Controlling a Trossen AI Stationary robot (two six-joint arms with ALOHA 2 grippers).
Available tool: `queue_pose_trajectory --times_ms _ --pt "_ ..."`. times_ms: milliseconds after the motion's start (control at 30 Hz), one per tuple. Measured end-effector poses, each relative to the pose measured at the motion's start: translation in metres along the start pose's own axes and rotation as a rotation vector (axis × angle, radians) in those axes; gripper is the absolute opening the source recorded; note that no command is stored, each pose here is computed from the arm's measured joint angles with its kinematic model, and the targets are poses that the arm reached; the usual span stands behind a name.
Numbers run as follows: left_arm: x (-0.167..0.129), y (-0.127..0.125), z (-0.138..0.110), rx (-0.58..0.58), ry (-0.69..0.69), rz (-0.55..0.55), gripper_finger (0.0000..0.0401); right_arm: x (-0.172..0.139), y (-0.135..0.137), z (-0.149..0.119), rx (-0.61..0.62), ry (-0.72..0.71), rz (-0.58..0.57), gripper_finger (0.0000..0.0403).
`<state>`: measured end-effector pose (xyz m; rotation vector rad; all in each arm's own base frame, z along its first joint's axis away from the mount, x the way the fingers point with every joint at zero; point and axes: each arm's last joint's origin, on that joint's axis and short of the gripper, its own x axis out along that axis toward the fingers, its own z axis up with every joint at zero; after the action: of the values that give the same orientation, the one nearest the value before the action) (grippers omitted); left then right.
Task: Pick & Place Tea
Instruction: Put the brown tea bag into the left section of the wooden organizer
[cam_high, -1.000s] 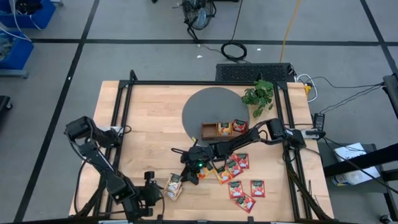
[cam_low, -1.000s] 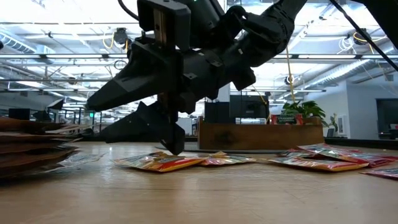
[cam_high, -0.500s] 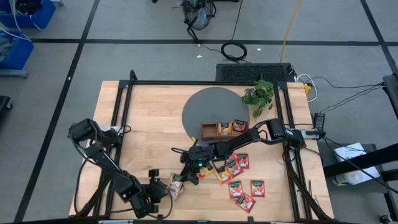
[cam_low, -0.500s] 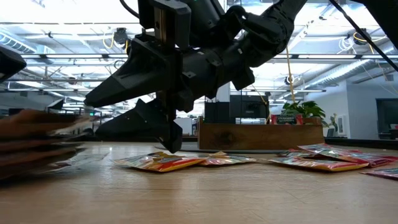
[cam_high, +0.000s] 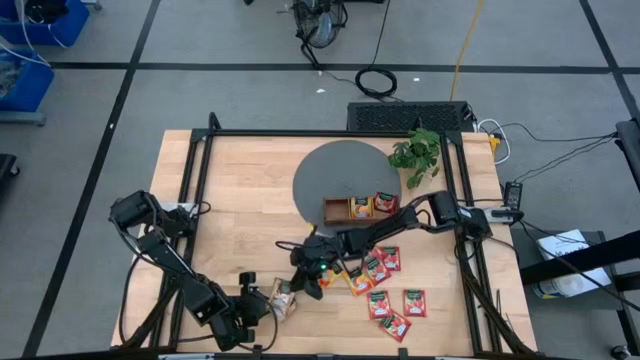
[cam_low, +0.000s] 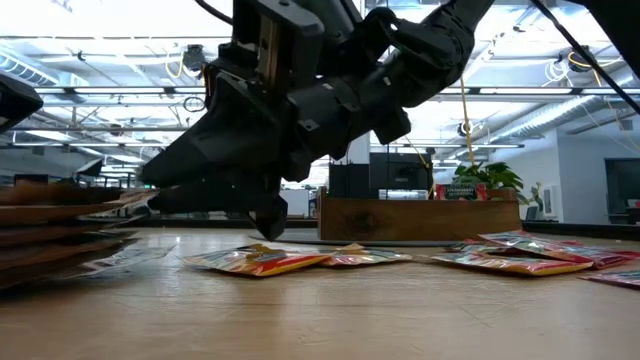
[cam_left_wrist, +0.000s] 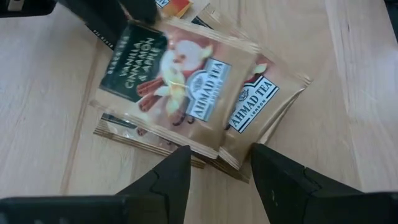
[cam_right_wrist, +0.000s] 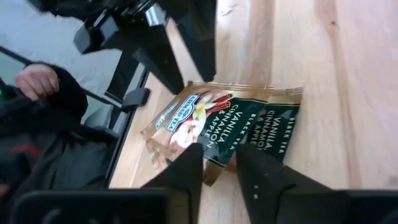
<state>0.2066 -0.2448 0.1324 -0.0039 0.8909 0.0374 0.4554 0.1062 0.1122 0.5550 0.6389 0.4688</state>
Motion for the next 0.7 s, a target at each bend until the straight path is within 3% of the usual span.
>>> queue_pose_trajectory --times_ms 200,467,700 --pt "0.000 0.000 0.000 0.000 -0.005 0.005 0.0172 0.000 0.000 -0.001 -0.036 0.007 -0.003 0.0005" --pt "0.000 0.000 0.000 0.001 -0.008 0.009 0.0172 -0.004 -0.007 0.005 -0.047 -0.017 -0.027 0.0001" --pt "0.000 0.001 0.001 -0.003 -0.028 0.031 0.0172 -0.015 -0.006 0.006 -0.140 0.064 -0.086 0.0000"
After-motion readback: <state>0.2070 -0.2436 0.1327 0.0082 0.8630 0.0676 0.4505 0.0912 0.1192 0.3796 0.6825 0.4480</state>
